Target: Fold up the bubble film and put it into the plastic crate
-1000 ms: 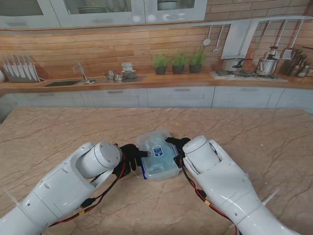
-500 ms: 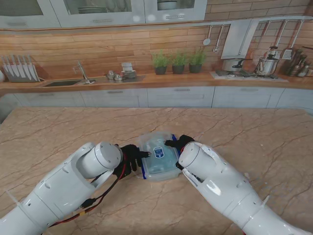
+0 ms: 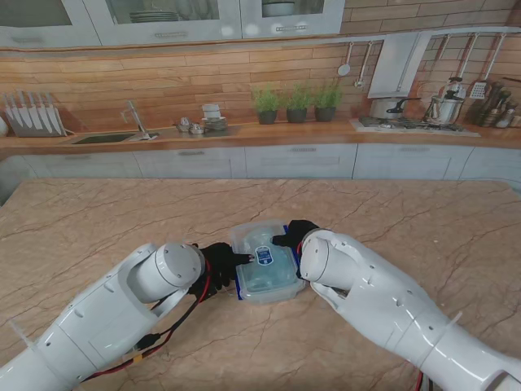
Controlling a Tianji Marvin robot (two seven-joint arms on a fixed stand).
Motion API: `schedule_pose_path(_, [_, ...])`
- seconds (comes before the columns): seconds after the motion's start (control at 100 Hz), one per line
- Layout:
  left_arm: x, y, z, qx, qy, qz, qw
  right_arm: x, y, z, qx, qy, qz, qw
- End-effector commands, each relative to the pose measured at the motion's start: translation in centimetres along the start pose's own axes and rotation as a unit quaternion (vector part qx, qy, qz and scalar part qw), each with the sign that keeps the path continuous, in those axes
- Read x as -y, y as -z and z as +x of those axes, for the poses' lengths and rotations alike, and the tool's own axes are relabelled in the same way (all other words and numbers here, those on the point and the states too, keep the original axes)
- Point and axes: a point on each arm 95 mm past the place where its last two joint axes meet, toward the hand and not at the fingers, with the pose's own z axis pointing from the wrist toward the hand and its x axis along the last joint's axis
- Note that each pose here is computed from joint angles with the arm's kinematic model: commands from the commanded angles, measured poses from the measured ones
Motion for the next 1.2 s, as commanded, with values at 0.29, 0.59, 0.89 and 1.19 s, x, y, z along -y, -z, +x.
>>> schedule_pose_path(0.29, [-1.9, -0.3, 2.1, -0.047, 0.029, 0.001, 0.9985, 2.2, 0.4, -0.1, 0.01, -0.045, -0.007, 0.9989])
schedule_pose_path(0.59, [-0.2, 1.4, 1.4, -0.061, 0.042, 0.062, 0.9953, 1.6, 0.2, -2.8, 0.059, -0.072, -0.053, 0.9942])
schedule_pose_path(0.89, [0.4, 1.7, -0.1, -0.039, 0.082, 0.103, 0.9905, 1.5, 0.6, -2.8, 0.058, -0.117, -0.067, 0.9891])
schedule_pose_path(1.19, [-0.6, 0.6, -0.8, 0.011, 0.202, 0.086, 0.9755, 1.5, 0.8, -2.6, 0.053, -0.128, -0.069, 0.988])
